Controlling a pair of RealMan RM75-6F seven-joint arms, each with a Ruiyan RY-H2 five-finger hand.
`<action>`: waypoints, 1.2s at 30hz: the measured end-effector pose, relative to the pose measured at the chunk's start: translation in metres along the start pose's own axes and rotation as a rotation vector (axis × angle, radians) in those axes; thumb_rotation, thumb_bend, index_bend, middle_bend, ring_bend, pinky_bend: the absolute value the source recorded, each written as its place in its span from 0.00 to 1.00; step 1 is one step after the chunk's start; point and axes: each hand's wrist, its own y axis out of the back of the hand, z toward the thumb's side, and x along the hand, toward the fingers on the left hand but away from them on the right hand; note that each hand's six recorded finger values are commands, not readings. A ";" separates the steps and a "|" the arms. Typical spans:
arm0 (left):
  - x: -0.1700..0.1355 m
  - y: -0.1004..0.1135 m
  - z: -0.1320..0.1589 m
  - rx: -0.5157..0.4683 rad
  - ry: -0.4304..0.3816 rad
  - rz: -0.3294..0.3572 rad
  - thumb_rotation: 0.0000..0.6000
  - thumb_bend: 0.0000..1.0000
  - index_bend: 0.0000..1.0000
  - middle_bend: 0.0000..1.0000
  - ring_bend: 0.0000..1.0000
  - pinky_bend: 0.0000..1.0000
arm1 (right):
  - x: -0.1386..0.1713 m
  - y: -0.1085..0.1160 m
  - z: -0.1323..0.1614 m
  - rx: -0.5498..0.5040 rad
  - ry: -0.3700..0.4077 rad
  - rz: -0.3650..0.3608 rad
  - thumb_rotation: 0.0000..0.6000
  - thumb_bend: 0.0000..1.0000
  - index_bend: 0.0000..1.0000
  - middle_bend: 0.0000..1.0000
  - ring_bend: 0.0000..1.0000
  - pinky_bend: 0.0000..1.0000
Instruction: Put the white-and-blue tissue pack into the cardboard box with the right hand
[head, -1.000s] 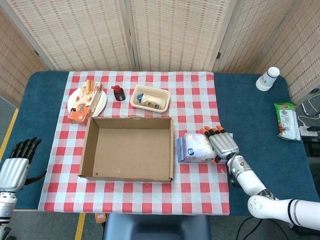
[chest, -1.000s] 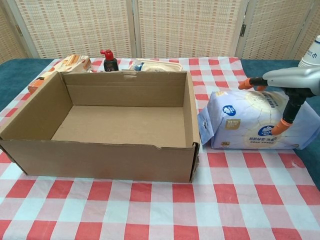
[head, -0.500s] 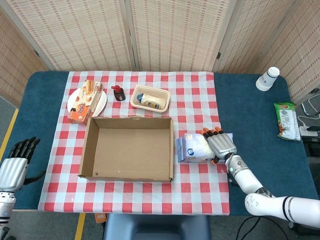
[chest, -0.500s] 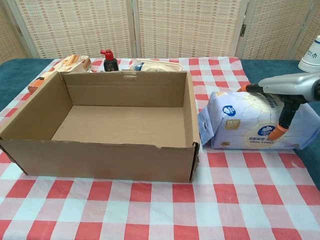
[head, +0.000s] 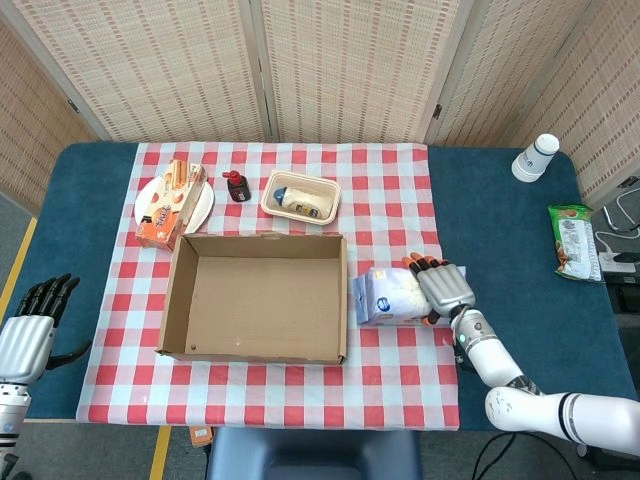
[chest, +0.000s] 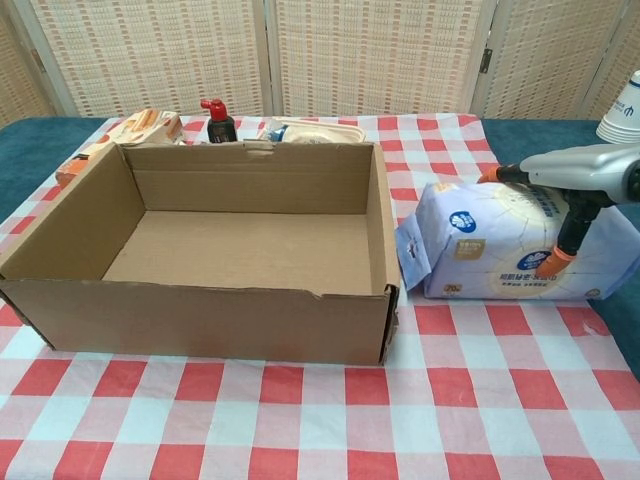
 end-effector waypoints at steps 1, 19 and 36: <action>0.000 0.000 0.000 0.000 0.000 -0.001 1.00 0.20 0.00 0.00 0.00 0.07 | 0.000 0.000 0.000 -0.003 0.001 -0.002 1.00 0.00 0.08 0.08 0.12 0.37; 0.001 -0.002 -0.001 0.001 0.006 -0.006 1.00 0.20 0.00 0.00 0.00 0.07 | 0.012 0.019 -0.003 0.000 0.001 -0.053 1.00 0.09 0.22 0.20 0.25 0.50; 0.001 -0.005 0.000 0.012 0.004 -0.013 1.00 0.20 0.00 0.00 0.00 0.07 | 0.063 0.081 -0.006 0.018 -0.005 -0.190 1.00 0.12 0.36 0.29 0.34 0.55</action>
